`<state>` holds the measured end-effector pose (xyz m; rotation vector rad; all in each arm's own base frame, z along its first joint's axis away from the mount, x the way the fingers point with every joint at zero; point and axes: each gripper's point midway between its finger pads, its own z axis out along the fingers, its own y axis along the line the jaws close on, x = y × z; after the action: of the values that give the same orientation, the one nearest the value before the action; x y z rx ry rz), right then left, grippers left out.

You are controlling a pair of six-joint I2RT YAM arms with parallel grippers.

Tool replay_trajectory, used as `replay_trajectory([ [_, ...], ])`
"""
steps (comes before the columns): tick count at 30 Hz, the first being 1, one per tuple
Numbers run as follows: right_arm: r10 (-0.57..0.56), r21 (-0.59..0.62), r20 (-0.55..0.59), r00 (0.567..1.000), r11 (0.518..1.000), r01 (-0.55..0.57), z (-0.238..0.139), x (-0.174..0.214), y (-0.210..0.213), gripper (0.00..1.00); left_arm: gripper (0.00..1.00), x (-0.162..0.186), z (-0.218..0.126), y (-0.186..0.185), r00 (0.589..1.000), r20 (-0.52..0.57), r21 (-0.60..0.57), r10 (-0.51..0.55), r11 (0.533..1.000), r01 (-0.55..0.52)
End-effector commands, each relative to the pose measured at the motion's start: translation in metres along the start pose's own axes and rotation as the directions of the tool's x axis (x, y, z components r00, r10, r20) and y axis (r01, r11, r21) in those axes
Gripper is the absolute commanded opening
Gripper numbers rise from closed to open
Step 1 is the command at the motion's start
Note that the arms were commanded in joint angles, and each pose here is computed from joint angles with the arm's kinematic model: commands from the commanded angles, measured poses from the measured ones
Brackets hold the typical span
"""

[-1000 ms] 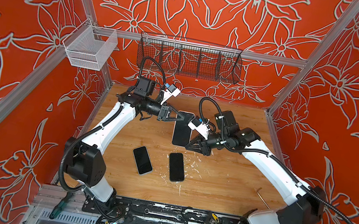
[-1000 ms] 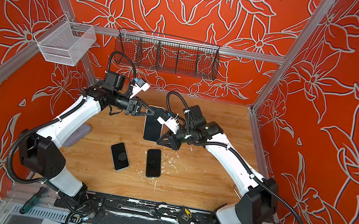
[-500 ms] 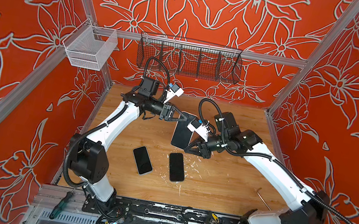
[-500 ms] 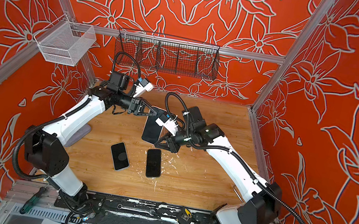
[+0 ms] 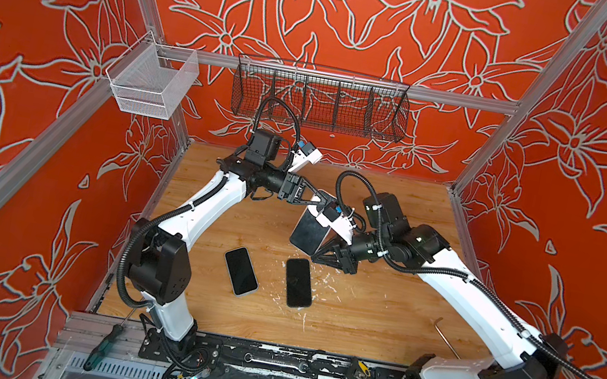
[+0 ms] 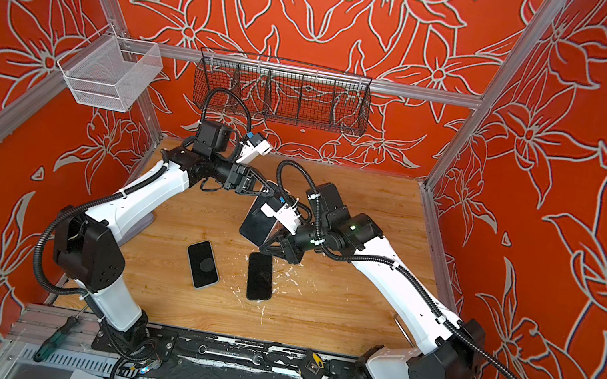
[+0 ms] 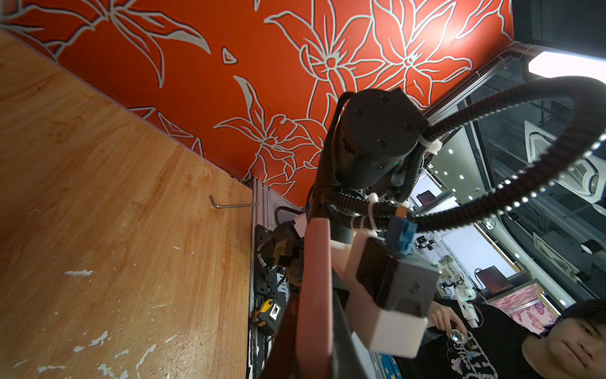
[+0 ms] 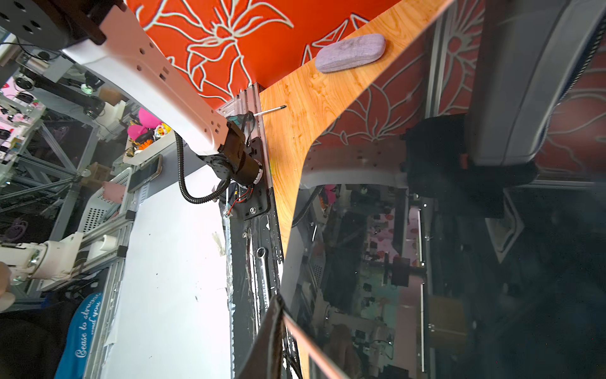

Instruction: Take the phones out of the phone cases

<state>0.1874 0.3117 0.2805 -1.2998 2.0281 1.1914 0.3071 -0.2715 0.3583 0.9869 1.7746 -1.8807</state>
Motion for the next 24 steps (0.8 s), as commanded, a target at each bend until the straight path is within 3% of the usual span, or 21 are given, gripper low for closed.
replay_trajectory([
  [1, -0.242, -0.029, 0.137, 0.961, 0.968, 0.248, -0.008, -0.034, 0.031, 0.10, 0.00, -0.005, 0.007, 0.029, 1.000, 0.017, -0.113, 0.015, 0.994, -0.013],
  [13, -0.273, 0.062, 0.147, 0.951, 0.962, 0.267, -0.011, -0.037, 0.019, 0.08, 0.00, -0.021, 0.010, 0.001, 0.994, 0.105, -0.014, 0.014, 1.000, -0.012],
  [24, -0.270, 0.237, 0.167, 0.948, 0.945, 0.227, -0.012, -0.035, -0.012, 0.07, 0.00, -0.023, 0.009, -0.005, 0.993, 0.117, -0.034, -0.019, 0.999, 0.023],
])
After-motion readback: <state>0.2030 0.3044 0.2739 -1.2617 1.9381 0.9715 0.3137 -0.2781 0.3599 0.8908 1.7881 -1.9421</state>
